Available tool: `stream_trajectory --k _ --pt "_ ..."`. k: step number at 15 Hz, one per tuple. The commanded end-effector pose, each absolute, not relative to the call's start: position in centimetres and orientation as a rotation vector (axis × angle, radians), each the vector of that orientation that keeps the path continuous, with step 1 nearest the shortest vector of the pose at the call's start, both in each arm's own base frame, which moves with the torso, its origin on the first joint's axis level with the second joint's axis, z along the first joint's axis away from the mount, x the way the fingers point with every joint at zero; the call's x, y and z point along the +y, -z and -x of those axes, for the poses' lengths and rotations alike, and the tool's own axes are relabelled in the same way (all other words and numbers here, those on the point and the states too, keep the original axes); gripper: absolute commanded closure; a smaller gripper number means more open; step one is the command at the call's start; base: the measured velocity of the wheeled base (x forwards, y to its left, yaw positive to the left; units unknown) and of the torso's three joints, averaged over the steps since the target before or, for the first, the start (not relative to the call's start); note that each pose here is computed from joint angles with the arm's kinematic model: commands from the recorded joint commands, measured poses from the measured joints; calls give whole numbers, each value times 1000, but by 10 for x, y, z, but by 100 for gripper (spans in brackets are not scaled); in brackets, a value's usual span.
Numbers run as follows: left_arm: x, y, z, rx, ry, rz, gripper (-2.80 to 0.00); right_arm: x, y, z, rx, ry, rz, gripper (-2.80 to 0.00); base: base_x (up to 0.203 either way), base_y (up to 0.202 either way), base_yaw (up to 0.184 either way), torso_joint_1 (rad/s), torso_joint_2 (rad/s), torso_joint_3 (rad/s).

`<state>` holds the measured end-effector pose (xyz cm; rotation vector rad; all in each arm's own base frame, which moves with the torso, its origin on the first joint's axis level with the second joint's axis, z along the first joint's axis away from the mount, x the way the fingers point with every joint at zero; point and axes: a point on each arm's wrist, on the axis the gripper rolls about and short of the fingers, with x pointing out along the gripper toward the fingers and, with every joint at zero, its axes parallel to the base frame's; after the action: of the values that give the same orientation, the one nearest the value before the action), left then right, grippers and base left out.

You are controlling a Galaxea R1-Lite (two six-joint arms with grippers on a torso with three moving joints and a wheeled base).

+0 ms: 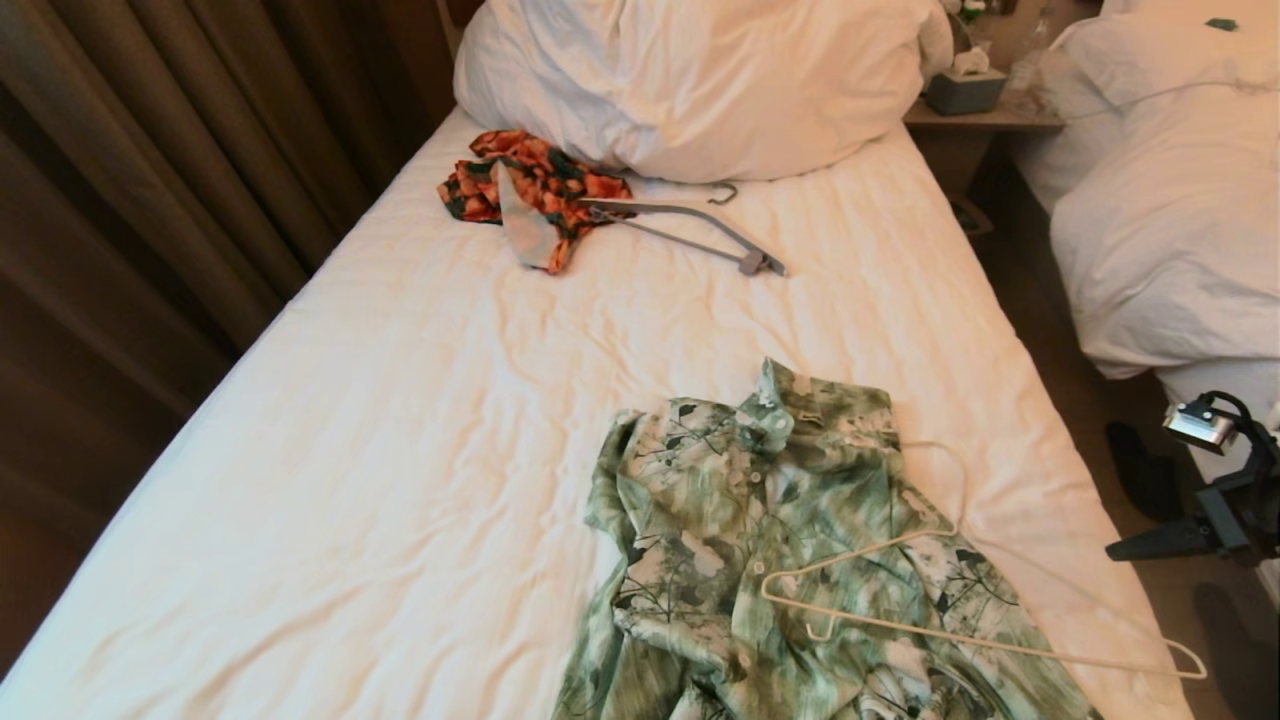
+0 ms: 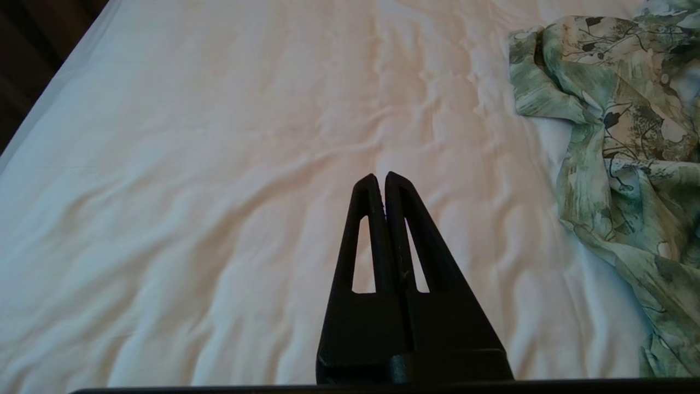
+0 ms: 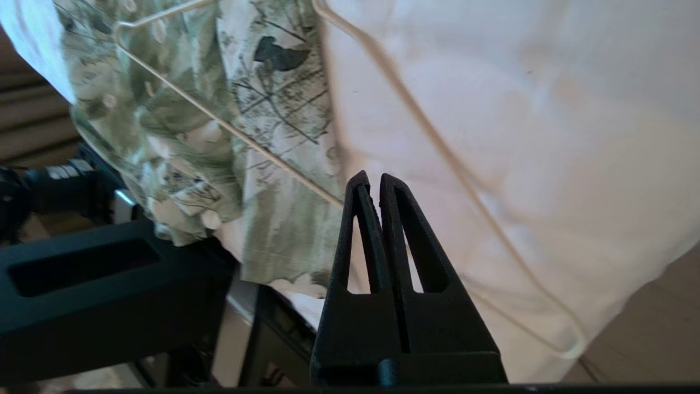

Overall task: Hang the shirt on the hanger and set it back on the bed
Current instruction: Lift the shirt and hanger

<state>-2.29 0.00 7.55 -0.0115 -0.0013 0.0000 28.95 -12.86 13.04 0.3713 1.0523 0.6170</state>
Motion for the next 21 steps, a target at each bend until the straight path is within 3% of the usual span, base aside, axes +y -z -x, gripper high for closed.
stream_trajectory --k 1,3,4,14,21 --pt "0 -76 23 -2 -1 12 0 -133 -120 -297 1076 -627 -356 0 0 0 0 0 0 0" --pt "0 -75 23 0 0 12 0 -135 -111 -301 1092 -644 -298 0 0 0 0 0 0 0" --pt "0 -75 23 0 -1 12 0 -136 -110 -302 1083 -660 -273 -280 0 0 0 0 0 0" --pt "0 -76 23 -1 0 12 0 -110 -99 -315 1030 -847 -236 -280 0 0 0 0 0 0" --pt "0 -76 23 0 0 12 0 -109 -66 -311 1037 -1005 -170 -280 0 0 0 0 0 0"
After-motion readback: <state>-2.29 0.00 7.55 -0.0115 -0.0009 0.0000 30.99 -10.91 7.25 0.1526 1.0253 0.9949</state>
